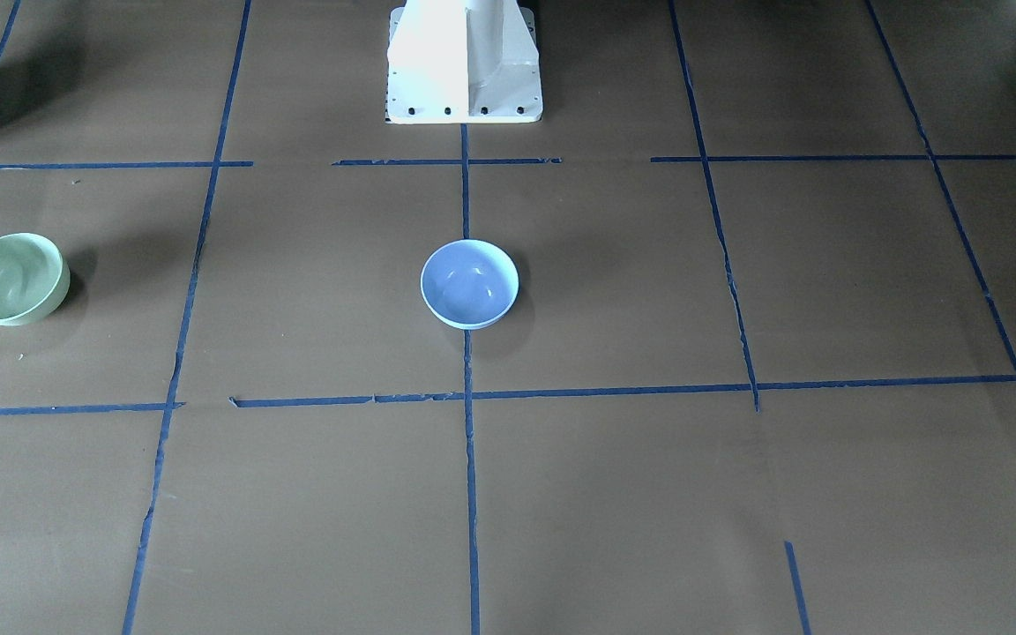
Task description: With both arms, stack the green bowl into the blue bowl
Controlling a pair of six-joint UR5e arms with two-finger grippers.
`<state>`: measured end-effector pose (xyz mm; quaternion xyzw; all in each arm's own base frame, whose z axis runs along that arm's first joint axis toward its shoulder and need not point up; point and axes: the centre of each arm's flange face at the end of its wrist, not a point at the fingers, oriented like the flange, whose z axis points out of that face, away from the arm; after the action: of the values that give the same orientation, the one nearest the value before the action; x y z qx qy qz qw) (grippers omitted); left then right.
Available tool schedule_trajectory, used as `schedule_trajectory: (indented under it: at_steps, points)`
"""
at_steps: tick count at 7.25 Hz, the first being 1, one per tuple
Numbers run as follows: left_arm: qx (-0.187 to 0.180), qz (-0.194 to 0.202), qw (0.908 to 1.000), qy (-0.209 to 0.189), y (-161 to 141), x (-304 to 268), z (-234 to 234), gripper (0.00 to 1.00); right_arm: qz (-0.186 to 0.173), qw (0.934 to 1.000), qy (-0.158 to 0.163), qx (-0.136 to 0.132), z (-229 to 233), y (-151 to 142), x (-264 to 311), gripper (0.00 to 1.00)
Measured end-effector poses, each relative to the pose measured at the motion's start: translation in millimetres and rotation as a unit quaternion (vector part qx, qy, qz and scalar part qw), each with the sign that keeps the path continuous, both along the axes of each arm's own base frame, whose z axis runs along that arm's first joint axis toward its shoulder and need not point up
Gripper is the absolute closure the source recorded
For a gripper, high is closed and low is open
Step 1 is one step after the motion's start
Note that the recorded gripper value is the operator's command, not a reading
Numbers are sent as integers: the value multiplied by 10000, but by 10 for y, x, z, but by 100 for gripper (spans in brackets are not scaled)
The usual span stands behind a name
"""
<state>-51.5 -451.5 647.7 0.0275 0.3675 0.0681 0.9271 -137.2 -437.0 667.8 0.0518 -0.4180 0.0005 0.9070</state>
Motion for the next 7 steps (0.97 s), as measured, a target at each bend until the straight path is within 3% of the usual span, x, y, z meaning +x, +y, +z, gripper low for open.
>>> schedule_trajectory:
  at_steps: [1, 4, 7]
  points:
    - [-1, 1, 10000, 0, 3, 0, 4, 0, -31, 10000, -68, -29, 4, 51, 9, 100]
    - [-38, 2, 10000, -1, 10, 0, 42, 0, -72, 9999, -156, 9, -103, 119, 21, 100]
    - [-46, 5, 10000, 6, 10, 1, 50, 0, -85, 9995, -293, -39, -877, -352, -399, 100]
